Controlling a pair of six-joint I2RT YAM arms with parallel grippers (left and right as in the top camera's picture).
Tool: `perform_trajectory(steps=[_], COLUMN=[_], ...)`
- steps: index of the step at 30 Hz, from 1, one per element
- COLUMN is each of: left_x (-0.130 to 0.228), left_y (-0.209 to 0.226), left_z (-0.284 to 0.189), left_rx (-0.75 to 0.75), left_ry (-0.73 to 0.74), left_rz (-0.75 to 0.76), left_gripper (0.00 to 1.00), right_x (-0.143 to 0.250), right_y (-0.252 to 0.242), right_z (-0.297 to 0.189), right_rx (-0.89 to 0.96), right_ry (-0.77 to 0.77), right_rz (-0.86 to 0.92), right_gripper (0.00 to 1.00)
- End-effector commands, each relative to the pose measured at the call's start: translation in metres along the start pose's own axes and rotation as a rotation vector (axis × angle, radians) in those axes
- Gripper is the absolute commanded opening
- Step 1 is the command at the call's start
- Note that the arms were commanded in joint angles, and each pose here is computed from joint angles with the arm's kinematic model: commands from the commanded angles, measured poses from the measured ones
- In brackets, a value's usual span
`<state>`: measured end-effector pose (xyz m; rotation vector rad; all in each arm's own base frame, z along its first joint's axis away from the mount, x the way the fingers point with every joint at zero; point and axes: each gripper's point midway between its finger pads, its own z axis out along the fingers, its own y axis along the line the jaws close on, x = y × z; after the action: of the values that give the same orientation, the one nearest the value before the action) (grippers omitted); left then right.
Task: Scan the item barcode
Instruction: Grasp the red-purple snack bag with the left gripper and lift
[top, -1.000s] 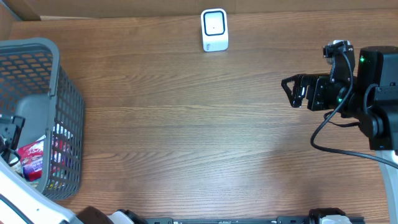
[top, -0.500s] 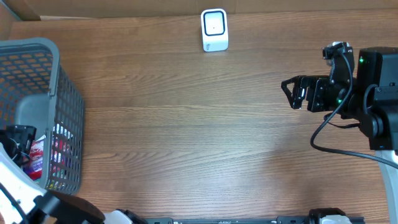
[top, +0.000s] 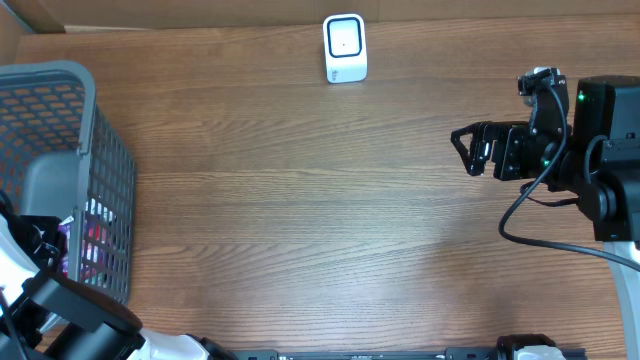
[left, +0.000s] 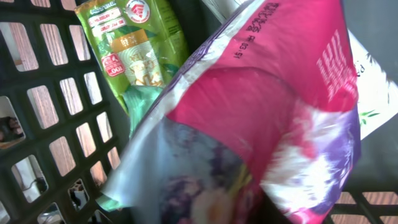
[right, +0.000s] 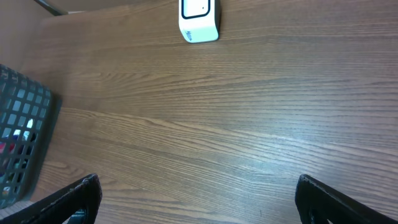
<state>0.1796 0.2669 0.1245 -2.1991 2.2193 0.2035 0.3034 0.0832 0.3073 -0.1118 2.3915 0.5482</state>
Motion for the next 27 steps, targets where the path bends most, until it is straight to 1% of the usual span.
perform_trajectory(steps=[1, 5, 7, 10, 12, 15, 19, 22, 24, 27], left_x=[0.001, 0.000, -0.003, -0.013, -0.020, -0.029, -0.027, -0.003, 0.024, 0.076], left_y=[0.003, 0.001, -0.001, -0.005, -0.012, -0.022, -0.033, -0.052, -0.070, -0.097], left_z=[0.006, -0.001, -0.012, -0.044, -0.075, -0.130, -0.201, -0.248, -0.271, -0.289], left_rx=[-0.025, -0.009, 0.000, 0.032, 0.068, 0.137, 0.251, 0.387, 0.489, 0.609], left_ry=[0.005, 0.005, -0.004, -0.046, -0.095, -0.207, -0.354, -0.417, -0.427, -0.386], left_rz=[0.002, 0.002, 0.001, 0.013, 0.041, 0.118, 0.188, 0.298, 0.413, 0.580], left_gripper=[0.04, 0.04, 0.04, 0.04, 0.04, 0.04, 0.04, 0.04, 0.04, 0.04], right_x=[-0.008, -0.008, -0.008, -0.008, -0.008, -0.008, -0.008, -0.008, -0.008, -0.008], right_y=[0.007, 0.007, 0.007, 0.007, 0.007, 0.007, 0.007, 0.007, 0.007, 0.007], right_z=[-0.007, -0.007, -0.007, -0.007, -0.007, -0.007, -0.007, -0.007, -0.007, -0.007], right_rx=[-0.017, -0.017, -0.017, -0.017, -0.017, -0.017, -0.017, -0.017, -0.017, -0.017], right_ry=[-0.028, -0.029, -0.029, -0.029, -0.028, -0.028, -0.028, -0.029, -0.029, -0.028], right_rz=[-0.026, -0.026, -0.026, -0.026, -0.026, -0.026, -0.025, -0.026, -0.026, -0.025], right_gripper=[1.00, 1.00, 1.00, 1.00, 1.00, 1.00, 1.00, 1.00, 1.00, 1.00])
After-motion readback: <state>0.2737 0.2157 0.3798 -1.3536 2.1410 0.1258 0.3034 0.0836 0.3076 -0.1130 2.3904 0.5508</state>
